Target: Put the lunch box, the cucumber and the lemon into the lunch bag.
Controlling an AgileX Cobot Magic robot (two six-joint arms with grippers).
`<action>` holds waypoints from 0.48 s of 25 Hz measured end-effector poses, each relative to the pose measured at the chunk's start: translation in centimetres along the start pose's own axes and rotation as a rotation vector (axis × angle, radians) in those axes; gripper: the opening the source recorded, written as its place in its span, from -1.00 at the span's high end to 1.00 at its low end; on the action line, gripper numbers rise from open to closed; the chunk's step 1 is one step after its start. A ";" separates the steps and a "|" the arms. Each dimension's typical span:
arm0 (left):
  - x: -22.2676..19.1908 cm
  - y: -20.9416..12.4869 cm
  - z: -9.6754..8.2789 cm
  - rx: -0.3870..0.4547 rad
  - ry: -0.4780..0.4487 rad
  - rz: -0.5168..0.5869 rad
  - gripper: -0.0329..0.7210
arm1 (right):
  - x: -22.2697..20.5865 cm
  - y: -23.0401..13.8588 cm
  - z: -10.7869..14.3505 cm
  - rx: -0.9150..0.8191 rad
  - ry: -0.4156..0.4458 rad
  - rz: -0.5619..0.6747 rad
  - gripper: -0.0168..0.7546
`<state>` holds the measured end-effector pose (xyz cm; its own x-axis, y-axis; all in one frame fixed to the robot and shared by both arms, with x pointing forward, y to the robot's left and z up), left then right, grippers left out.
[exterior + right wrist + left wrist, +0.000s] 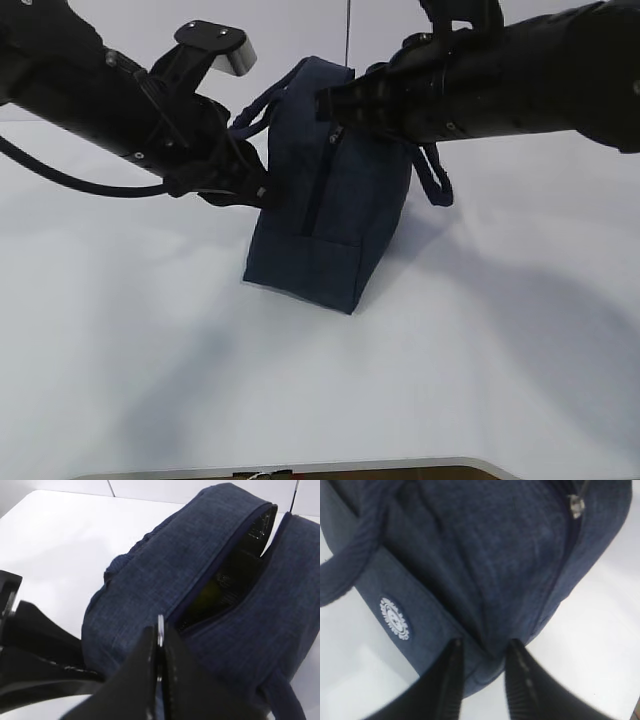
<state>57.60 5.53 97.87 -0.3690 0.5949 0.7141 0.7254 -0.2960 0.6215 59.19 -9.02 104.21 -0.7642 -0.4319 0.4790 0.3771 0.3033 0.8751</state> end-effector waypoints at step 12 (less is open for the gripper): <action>0.0 -0.8 -0.5 -0.009 -0.027 0.051 0.95 | 0.1 0.6 0.0 -0.010 0.000 -0.013 0.94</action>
<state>56.76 5.42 97.53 -0.3157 0.5984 0.7364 0.7376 -0.3334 0.5872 59.35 -8.90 104.75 -0.7688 -0.4359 0.4680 0.3727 0.2893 0.8817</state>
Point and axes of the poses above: a point on each arm's last joint axis where the gripper is mounted, x pointing back along that axis away from the gripper, z along the wrist's bending axis when the last joint is at zero, y = z × x, the point moved 6 cm from there along -x, pointing out along that axis toward the gripper, and after that the axes turned 15 degrees about x, right-handed, at the moved point
